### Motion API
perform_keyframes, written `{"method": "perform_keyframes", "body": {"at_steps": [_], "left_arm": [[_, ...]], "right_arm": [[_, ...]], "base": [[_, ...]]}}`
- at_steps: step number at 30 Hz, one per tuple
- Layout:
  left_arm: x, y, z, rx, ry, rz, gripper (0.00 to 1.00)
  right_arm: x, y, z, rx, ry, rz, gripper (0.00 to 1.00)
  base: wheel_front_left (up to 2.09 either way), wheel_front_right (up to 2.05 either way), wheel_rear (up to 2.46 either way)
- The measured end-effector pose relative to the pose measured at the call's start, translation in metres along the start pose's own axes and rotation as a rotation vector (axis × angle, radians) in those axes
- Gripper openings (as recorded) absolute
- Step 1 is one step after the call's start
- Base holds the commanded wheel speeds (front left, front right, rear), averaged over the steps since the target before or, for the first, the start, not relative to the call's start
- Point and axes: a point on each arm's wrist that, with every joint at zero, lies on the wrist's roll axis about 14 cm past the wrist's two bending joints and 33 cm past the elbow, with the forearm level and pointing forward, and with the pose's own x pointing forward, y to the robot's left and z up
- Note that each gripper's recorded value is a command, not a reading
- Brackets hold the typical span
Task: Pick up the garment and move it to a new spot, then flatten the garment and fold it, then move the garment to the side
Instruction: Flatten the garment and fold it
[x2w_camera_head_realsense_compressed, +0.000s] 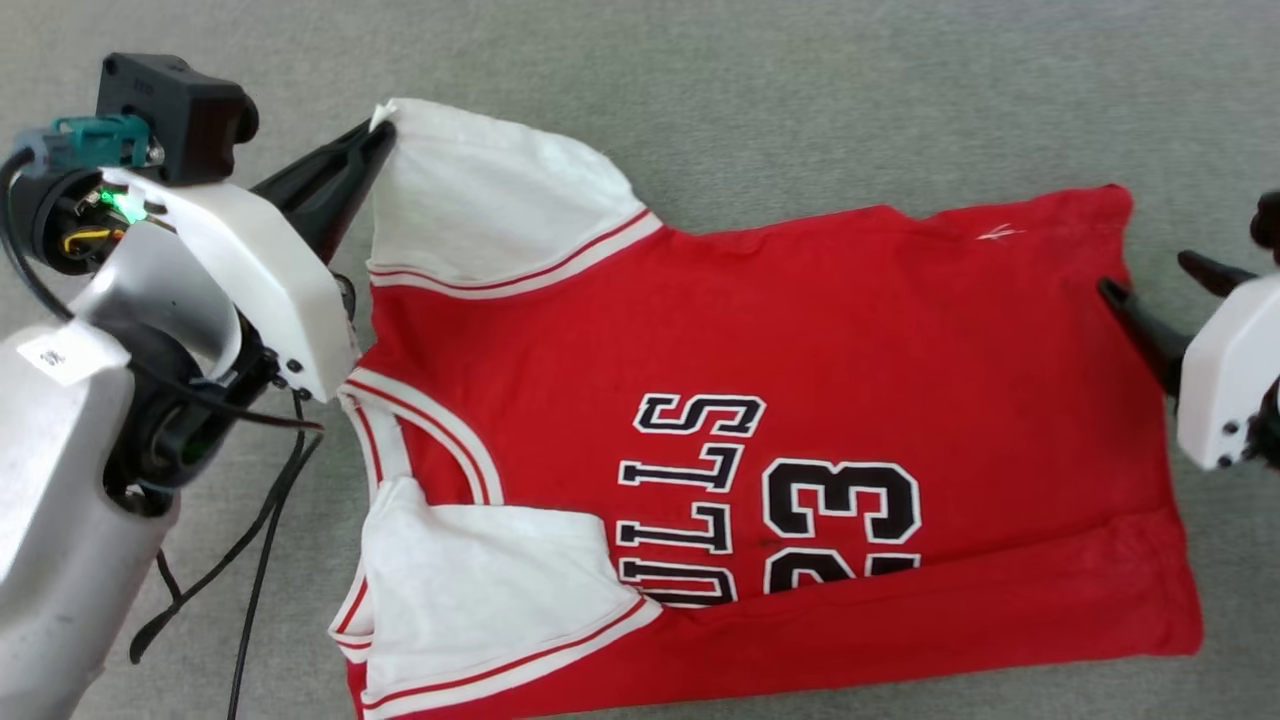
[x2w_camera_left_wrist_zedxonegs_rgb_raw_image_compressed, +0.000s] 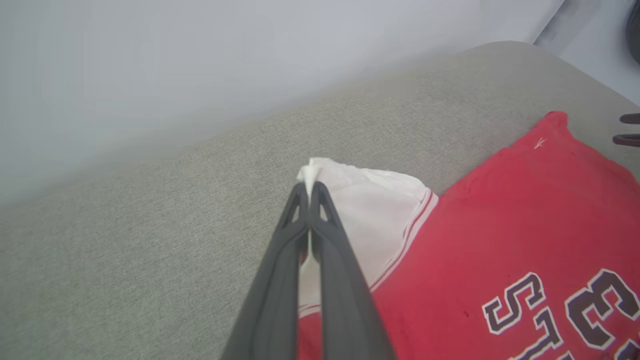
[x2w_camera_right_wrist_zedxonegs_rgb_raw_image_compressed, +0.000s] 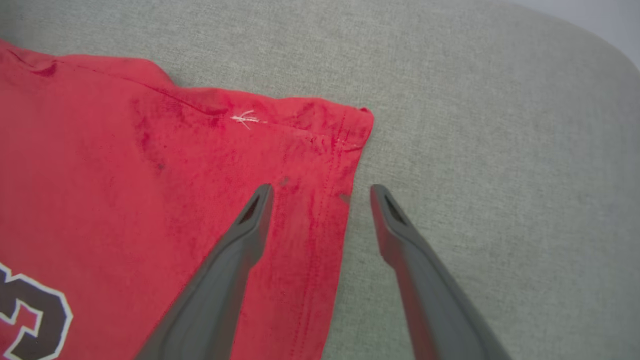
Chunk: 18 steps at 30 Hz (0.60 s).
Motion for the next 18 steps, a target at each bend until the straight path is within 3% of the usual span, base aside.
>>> {"method": "perform_keyframes", "body": {"at_steps": [9,18], "left_arm": [[-0.016,0.000,-0.001,0.012,-0.045,0.028,0.00],[-0.024,0.000,-0.017,-0.004,-0.025,0.044,0.00]], "right_arm": [[0.045,-0.008,-0.003,-0.030,0.194,0.004,1.00],[0.081,0.001,-0.019,-0.088,0.282,0.017,1.00]], "base": [[0.00,0.00,0.00],[0.00,0.00,0.00]]}}
